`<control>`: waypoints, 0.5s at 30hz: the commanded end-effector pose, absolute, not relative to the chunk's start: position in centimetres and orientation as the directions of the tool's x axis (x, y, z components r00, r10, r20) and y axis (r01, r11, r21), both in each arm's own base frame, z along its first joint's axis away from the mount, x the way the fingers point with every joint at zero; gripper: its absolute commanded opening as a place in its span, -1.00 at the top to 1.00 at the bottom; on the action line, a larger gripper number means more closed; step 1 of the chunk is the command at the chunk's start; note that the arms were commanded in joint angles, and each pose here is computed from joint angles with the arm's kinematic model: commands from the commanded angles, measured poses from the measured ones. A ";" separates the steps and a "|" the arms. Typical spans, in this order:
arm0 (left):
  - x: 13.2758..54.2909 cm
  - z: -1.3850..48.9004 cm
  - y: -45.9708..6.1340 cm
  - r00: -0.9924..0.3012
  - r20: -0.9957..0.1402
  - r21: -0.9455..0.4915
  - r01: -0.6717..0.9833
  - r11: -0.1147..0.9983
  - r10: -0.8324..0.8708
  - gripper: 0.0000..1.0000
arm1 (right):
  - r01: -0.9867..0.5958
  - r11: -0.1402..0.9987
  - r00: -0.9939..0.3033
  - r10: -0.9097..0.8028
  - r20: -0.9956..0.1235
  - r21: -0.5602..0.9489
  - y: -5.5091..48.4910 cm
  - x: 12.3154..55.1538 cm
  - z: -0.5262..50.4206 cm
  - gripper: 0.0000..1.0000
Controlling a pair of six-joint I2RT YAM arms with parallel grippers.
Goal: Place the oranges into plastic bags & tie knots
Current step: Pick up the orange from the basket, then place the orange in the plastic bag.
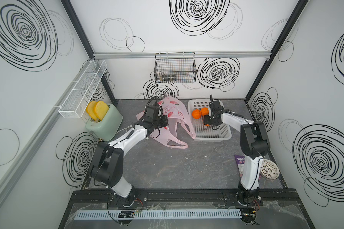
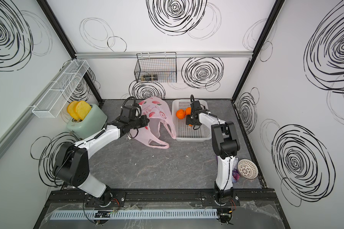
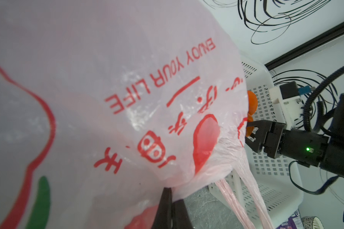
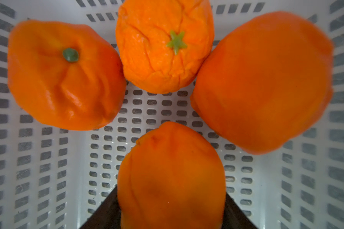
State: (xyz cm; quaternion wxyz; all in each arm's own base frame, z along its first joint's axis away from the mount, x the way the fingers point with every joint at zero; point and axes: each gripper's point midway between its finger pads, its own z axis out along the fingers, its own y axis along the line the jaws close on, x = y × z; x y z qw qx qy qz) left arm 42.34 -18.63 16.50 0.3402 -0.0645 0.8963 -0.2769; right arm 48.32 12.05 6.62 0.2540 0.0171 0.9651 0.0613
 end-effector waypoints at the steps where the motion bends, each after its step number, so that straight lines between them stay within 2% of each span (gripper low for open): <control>1: 42.3 18.4 -18.4 -0.734 -0.607 -0.543 0.104 0.833 -0.304 1.00 | -0.002 0.989 -0.845 0.078 -0.529 0.149 11.8 47.4 10.6 -0.09; 7: 41.9 18.9 -18.5 -0.737 -0.609 -0.542 0.116 0.832 -0.294 1.00 | -0.119 0.950 -0.794 0.084 -0.602 0.289 14.1 43.6 16.8 -0.05; 15: 41.4 19.2 -19.4 -0.746 -0.604 -0.550 0.139 0.823 -0.278 1.00 | -0.481 0.735 -0.674 0.040 -0.738 0.479 24.8 35.6 24.1 -0.04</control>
